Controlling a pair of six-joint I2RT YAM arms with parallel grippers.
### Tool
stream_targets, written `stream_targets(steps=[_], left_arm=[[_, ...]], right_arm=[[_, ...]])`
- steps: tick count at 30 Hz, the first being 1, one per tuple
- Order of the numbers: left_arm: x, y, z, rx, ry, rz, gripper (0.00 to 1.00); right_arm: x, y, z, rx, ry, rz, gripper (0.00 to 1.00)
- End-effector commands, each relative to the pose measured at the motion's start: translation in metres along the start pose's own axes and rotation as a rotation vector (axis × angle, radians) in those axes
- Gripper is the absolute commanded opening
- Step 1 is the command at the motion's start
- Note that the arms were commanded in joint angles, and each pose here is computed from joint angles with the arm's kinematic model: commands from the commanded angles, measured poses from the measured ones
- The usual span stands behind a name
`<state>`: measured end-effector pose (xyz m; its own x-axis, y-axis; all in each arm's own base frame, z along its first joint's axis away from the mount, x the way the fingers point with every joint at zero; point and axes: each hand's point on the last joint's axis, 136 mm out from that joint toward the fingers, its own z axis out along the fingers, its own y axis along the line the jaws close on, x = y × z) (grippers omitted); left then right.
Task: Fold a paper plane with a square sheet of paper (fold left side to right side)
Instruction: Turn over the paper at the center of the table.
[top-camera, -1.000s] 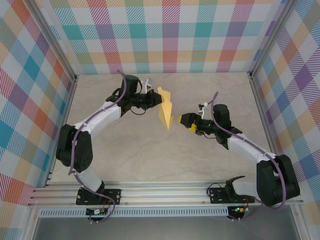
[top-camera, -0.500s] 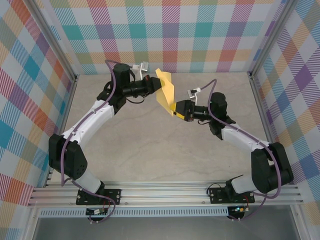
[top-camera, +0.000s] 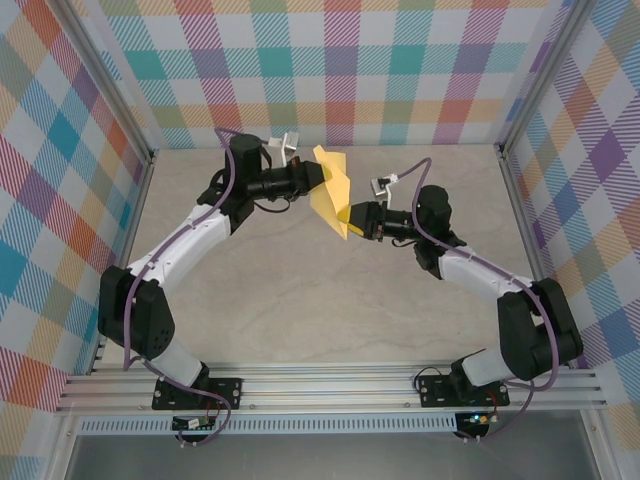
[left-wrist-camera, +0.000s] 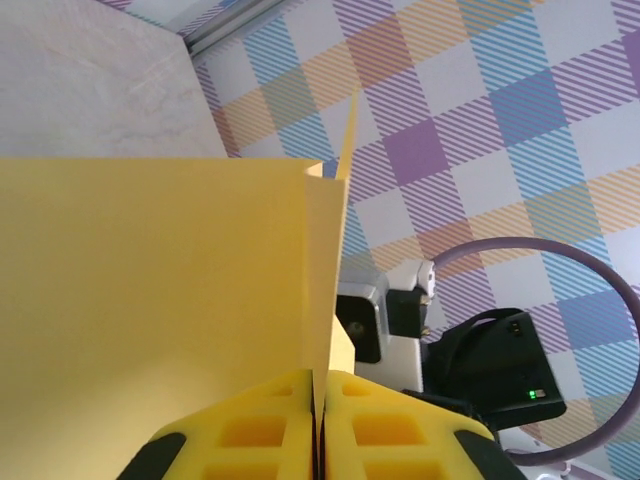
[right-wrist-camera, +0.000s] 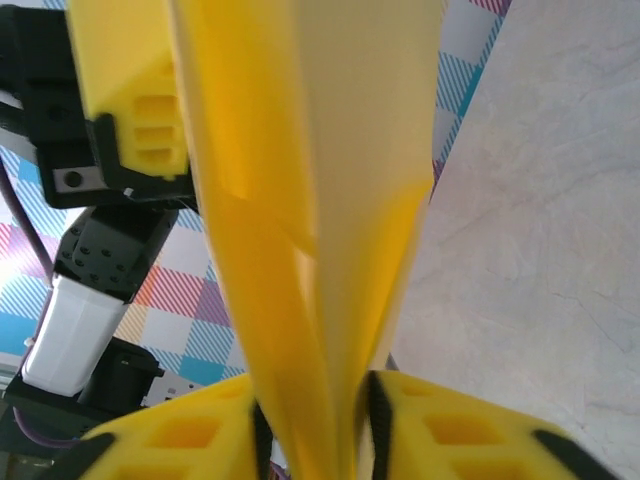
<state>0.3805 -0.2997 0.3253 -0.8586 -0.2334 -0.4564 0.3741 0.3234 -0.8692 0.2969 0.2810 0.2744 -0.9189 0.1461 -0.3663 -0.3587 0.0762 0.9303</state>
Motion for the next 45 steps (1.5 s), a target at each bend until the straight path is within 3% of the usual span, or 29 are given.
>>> stream_targets(steps=[1, 6, 12, 17, 23, 27, 38, 43, 45], left_arm=[[0.005, -0.005, 0.000, 0.027, 0.010, 0.012, 0.09], [0.009, 0.004, -0.001, -0.011, 0.027, 0.023, 0.14], [0.009, 0.023, -0.028, -0.199, 0.019, 0.109, 0.49], [0.010, 0.046, -0.070, -0.475, -0.043, 0.194, 0.62], [0.006, 0.064, -0.123, -0.696, -0.229, 0.221, 0.65], [0.011, 0.072, -0.149, -0.783, -0.310, 0.213, 0.66], [0.025, 0.084, -0.171, -0.864, -0.330, 0.195, 0.68], [0.025, 0.085, -0.168, -0.858, -0.323, 0.186, 0.69], [0.025, 0.085, -0.167, -0.852, -0.327, 0.180, 0.69]], right_arm=[[-0.004, 0.025, -0.003, -0.029, -0.012, -0.082, 0.19], [0.001, 0.019, -0.006, 0.028, -0.005, -0.080, 0.06], [0.007, 0.000, -0.020, 0.248, -0.005, -0.153, 0.01], [0.016, -0.047, -0.056, 0.710, 0.048, -0.263, 0.00], [0.016, -0.100, -0.111, 1.410, 0.222, -0.470, 0.01], [0.013, -0.123, -0.112, 1.686, 0.374, -0.591, 0.02], [0.037, -0.189, -0.050, 1.922, 0.702, -0.763, 0.06], [0.061, -0.207, -0.026, 1.926, 0.789, -0.774, 0.11], [0.075, -0.209, -0.016, 1.842, 0.821, -0.715, 0.20]])
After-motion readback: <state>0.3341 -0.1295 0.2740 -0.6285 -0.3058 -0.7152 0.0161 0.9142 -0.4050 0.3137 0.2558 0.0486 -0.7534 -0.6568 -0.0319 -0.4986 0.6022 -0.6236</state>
